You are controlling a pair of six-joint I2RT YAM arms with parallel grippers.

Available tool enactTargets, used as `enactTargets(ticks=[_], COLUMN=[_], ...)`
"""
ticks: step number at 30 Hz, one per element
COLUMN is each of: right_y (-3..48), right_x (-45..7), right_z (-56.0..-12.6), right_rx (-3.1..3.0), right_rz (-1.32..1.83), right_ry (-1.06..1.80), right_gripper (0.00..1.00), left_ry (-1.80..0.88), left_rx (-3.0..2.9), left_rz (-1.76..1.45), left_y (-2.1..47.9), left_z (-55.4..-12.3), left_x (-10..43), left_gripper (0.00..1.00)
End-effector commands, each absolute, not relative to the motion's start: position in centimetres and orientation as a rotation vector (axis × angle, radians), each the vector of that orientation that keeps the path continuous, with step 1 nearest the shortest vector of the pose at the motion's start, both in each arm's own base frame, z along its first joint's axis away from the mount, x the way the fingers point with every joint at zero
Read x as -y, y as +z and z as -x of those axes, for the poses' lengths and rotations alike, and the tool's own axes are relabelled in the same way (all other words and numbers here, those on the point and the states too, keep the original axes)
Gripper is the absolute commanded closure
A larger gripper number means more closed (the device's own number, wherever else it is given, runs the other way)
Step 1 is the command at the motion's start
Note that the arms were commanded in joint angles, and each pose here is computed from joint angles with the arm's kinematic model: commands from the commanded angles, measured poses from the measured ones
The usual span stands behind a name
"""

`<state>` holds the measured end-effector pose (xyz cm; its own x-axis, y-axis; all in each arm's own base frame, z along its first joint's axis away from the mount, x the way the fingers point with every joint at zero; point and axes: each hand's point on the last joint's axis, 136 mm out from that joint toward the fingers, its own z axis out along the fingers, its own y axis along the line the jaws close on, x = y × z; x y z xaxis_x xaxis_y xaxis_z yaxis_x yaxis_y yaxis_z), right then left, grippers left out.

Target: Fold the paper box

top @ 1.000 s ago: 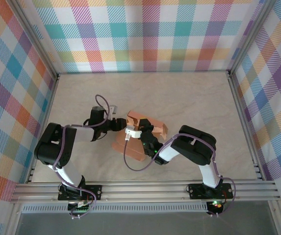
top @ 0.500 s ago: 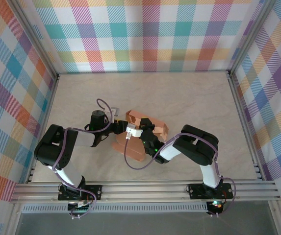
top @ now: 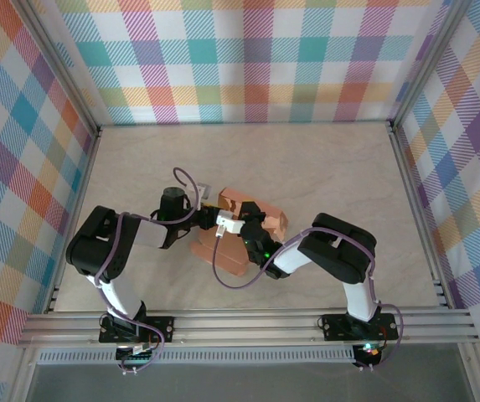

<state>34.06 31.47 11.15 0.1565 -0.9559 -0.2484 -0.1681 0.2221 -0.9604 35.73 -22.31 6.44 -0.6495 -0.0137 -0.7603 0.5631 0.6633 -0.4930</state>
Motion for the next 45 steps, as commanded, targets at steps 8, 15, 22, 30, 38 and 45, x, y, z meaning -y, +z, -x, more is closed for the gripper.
enactTargets(ticks=[8,15,22,30,38,45], right_y=[11.1,10.7,10.1,10.4,10.4,9.2], right_x=[-31.8,-32.2,-32.7,-33.3,-33.9,-33.8], right_z=[-33.7,-33.1,-32.6,-32.8,-32.7,-32.6], right_rx=[-1.301,-1.312,-1.305,-1.243,-1.219,-1.181], right_rz=[1.225,1.252,1.281,1.264,1.266,1.285], right_ry=[-0.784,-0.765,-0.764,-0.821,-0.842,-0.895], right_gripper=[1.0,1.0,1.0,1.0,1.0,1.0], left_ry=[-0.947,-0.937,-0.904,-0.889,-0.843,-0.836], left_rx=[-2.095,-2.113,-2.135,-2.139,-2.15,-2.151], left_rz=[-0.466,-0.459,-0.446,-0.426,-0.403,-0.355], left_y=[5.9,5.2,4.5,4.4,3.7,3.0], left_z=[-36.5,-36.8,-37.0,-37.1,-37.0,-37.0], left_x=[23.4,23.7,23.8,24.1,24.1,23.7], left_gripper=[0.68,0.69,0.69,0.8,0.75,0.74])
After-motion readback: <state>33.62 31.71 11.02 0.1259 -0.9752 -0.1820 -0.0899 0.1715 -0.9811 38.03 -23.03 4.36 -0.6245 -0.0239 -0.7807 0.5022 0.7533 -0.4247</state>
